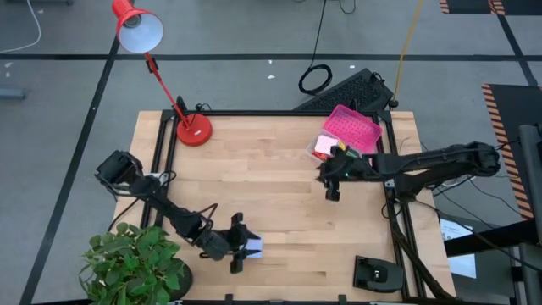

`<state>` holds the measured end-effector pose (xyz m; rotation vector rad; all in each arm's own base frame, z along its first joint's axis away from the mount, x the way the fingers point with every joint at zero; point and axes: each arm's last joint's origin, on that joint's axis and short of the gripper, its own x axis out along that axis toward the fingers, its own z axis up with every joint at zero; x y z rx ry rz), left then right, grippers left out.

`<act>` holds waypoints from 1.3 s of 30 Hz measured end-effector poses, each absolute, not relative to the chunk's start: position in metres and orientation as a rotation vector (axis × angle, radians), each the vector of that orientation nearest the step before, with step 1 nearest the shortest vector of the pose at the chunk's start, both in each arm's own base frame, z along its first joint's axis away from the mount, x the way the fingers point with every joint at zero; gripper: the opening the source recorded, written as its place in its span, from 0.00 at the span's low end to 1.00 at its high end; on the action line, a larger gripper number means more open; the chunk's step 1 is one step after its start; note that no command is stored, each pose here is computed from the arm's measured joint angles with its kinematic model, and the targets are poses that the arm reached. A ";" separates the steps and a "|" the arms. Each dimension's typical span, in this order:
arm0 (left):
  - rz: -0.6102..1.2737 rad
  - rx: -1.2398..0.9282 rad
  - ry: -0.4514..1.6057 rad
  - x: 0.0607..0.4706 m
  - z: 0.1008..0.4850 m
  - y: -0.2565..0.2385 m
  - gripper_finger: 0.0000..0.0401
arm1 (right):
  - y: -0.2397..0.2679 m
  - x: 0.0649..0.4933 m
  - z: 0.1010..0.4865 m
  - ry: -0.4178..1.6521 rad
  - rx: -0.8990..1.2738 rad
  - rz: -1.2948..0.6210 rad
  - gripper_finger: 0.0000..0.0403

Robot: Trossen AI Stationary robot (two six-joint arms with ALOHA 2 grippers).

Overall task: Pack school essentials
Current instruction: Put the blue sticky notes into the supply box

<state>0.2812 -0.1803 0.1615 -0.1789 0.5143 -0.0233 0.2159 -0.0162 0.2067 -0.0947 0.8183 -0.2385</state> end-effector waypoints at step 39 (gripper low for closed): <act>-0.102 -0.036 0.692 0.271 0.149 -0.220 0.28 | 0.096 0.252 0.186 0.472 -0.006 0.141 0.41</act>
